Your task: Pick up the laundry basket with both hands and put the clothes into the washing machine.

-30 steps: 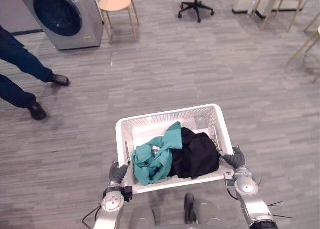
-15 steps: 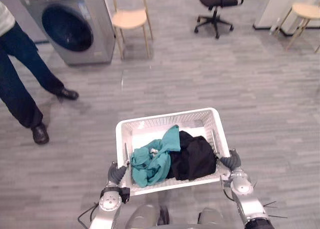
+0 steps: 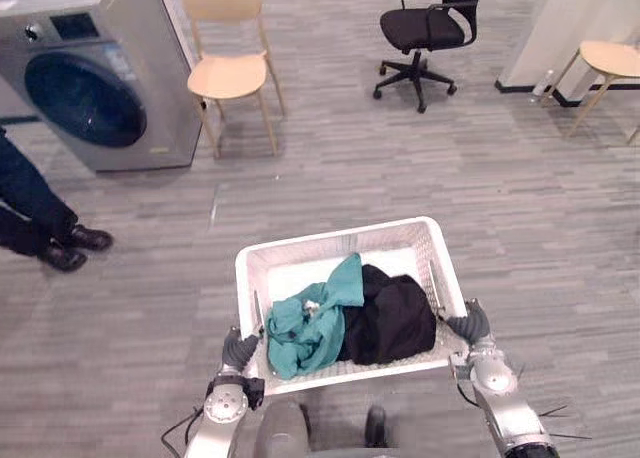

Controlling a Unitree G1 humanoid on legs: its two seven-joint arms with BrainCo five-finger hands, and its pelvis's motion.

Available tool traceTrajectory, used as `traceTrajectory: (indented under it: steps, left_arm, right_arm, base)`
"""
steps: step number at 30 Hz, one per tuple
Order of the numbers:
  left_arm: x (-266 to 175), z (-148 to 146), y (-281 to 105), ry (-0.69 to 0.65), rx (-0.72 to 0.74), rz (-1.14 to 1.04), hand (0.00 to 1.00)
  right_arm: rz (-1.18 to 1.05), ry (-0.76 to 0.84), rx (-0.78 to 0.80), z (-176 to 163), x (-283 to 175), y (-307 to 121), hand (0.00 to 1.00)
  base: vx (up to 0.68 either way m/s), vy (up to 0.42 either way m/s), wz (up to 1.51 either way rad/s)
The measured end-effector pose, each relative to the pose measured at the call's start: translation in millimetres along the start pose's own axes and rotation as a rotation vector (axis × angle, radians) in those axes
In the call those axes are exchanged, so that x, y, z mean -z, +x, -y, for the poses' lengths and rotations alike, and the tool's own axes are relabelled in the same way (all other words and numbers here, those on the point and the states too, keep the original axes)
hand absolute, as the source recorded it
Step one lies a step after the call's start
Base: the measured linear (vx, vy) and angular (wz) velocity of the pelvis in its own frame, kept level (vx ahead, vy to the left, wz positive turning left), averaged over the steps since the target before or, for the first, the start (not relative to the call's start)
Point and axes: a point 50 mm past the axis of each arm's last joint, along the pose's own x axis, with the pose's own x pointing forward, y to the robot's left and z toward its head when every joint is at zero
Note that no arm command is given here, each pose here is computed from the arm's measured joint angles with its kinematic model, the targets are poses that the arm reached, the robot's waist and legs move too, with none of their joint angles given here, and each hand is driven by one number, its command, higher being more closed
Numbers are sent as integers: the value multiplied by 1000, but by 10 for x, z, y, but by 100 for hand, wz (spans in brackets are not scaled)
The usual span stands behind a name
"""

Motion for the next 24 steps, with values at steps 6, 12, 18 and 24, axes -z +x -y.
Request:
traceTrajectory:
  steps: [6, 12, 18, 24]
  left_arm:
    - [-35, -1, -6, -28, -5, 11, 100]
    - [54, -61, -70, 1, -19, -23, 100]
    - [50, -167, -28, 64, -23, -27, 100]
    - [39, -71, 3, 113, 28, -18, 100]
  right_arm:
    - [17, -2, 4, 7, -62, 76, 100]
    - [-12, 2, -33, -105, -31, 145, 100]
    - [-84, 11, -60, -215, 145, 65, 100]
    - [-127, 0, -42, -135, 299, -75, 100]
  base:
    - [559, 217, -12]
    - [664, 356, -7]
    - [561, 171, 24]
    - [662, -61, 87]
